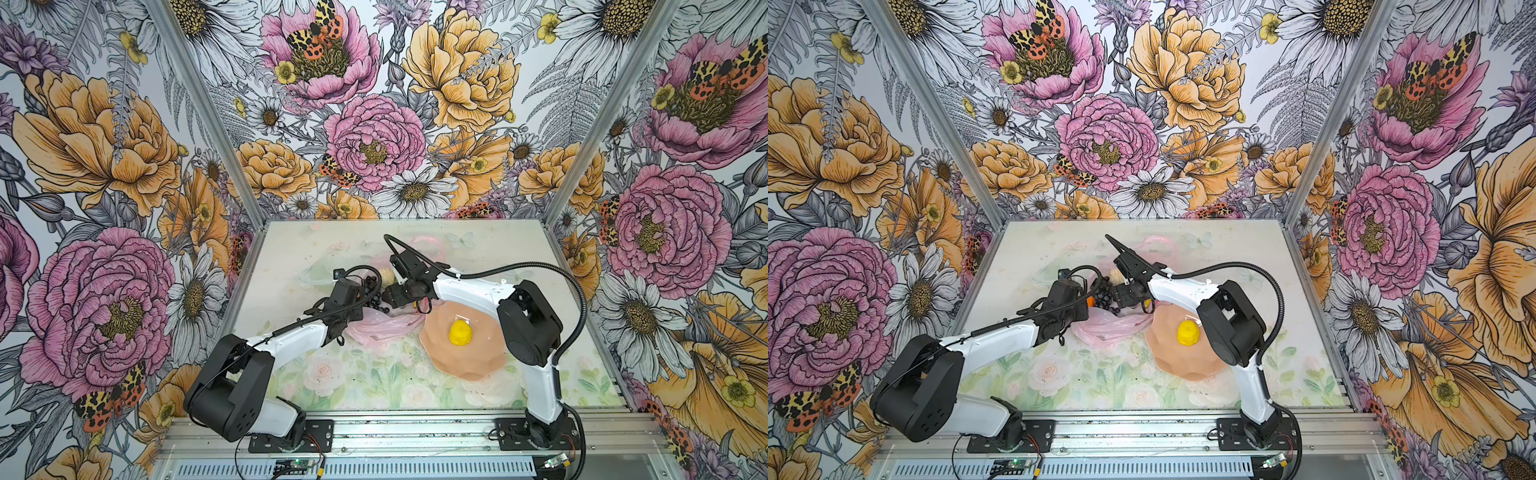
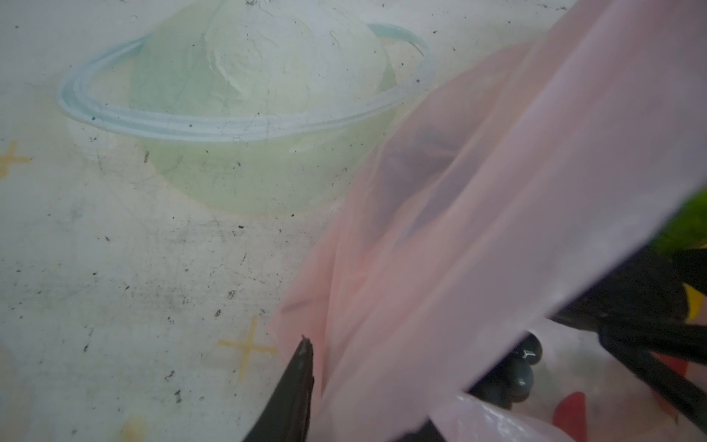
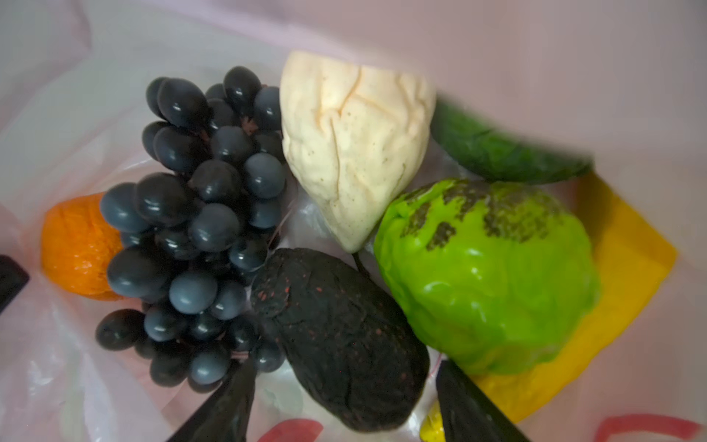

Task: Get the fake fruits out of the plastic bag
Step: 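Move the open right gripper back into the bag above the dark avocado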

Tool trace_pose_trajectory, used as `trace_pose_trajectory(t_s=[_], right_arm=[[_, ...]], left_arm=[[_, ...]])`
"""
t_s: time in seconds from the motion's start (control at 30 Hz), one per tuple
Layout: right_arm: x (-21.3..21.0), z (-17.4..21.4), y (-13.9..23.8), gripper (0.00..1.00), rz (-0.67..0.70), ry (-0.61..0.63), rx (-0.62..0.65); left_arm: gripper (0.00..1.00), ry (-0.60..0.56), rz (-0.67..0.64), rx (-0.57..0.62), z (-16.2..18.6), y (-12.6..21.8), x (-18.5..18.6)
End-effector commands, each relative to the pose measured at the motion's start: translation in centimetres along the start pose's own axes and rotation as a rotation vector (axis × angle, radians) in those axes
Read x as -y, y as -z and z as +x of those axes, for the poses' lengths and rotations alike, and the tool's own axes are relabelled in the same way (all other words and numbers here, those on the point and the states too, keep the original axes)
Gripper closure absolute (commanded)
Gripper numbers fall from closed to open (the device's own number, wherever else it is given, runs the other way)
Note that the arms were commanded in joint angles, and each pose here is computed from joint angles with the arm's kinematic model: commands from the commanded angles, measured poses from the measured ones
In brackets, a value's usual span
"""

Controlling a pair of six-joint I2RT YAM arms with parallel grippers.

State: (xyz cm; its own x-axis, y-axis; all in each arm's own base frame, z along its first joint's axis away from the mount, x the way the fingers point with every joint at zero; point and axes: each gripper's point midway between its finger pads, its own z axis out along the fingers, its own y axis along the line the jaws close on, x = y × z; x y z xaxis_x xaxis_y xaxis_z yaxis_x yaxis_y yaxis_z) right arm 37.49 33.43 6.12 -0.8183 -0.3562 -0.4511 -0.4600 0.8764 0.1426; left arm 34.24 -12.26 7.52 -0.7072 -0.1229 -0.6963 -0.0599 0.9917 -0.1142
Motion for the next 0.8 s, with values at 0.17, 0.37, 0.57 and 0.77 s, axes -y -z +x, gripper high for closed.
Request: trace_pose_trajectory(t_s=[0.17,0.37,0.57,0.77], right_arm=[[-1.7,-0.2,-0.6,0.24,-0.057,0.044,-0.009],[-2.8,0.6,-0.2,0.31,-0.071,0.074,-0.016],[-2.9,0.7,-0.7,0.38,-0.041,0.109,-0.015],[-1.5,0.0,-2.1,0.24,0.053,0.158,-0.003]], left_arm=[[0.71,-0.017,-0.020,0.021,-0.9,0.1,0.1],[0.71,-0.019,-0.018,0.020,-0.9,0.1,0.2],[0.71,-0.018,-0.018,0.022,-0.9,0.1,0.2],[0.71,-0.020,-0.021,0.023,-0.9,0.1,0.2]])
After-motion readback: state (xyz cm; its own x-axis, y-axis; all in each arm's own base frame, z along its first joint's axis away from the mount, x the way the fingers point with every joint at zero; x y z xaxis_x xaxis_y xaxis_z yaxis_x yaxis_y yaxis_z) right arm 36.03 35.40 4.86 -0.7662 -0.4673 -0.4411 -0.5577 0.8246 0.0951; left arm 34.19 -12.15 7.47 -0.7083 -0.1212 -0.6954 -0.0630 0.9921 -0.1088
